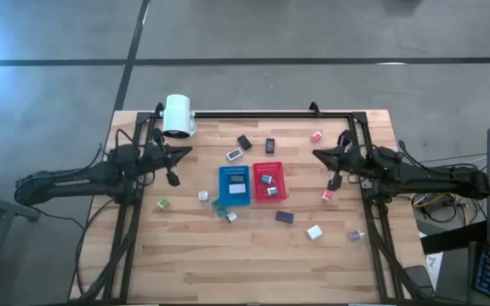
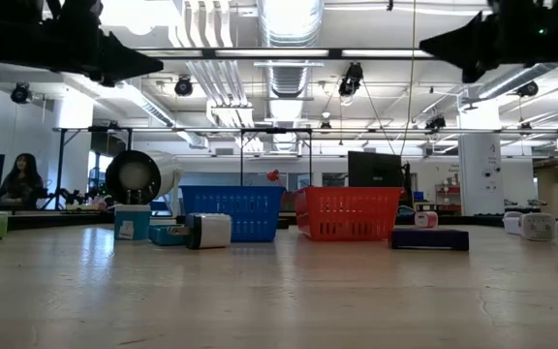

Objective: Pick & Place Office items
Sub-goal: Put the bottom white adaptor into the red bin

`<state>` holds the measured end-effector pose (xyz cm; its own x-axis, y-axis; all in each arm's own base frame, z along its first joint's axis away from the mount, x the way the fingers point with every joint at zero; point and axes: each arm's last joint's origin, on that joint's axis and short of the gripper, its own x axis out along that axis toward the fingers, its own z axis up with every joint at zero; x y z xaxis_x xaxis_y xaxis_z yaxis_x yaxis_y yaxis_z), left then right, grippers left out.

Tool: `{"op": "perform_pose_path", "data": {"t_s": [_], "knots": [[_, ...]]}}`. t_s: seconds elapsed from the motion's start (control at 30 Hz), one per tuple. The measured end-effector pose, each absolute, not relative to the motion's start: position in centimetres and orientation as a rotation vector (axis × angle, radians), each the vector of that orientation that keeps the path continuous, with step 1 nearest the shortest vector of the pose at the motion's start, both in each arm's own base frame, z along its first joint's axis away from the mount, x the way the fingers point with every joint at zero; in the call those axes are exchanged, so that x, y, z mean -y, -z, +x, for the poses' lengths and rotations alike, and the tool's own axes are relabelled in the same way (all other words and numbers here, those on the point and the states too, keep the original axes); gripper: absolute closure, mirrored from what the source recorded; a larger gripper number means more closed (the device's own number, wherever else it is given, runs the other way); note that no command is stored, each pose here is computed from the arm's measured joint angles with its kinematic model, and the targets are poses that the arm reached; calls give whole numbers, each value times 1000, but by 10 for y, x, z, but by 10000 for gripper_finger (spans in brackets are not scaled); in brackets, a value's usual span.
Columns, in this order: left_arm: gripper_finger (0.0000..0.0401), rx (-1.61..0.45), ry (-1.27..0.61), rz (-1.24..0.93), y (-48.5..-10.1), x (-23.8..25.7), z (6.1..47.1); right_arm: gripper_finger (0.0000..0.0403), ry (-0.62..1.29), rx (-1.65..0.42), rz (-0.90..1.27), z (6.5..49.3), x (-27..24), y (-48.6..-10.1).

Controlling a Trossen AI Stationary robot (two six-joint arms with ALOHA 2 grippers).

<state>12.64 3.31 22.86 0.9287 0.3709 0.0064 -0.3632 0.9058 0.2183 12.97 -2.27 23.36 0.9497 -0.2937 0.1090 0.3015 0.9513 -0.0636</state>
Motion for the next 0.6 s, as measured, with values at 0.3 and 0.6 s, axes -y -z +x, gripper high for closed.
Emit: {"op": "perform_pose_path", "data": {"t_s": [0.3,0.6], "knots": [[391,-70,-375,229,-224,-34,129,394,421,-218,-42,161,41,-257],[393,-74,-375,229,-223,-34,129,394,677,-815,133,174,105,-294]]}}
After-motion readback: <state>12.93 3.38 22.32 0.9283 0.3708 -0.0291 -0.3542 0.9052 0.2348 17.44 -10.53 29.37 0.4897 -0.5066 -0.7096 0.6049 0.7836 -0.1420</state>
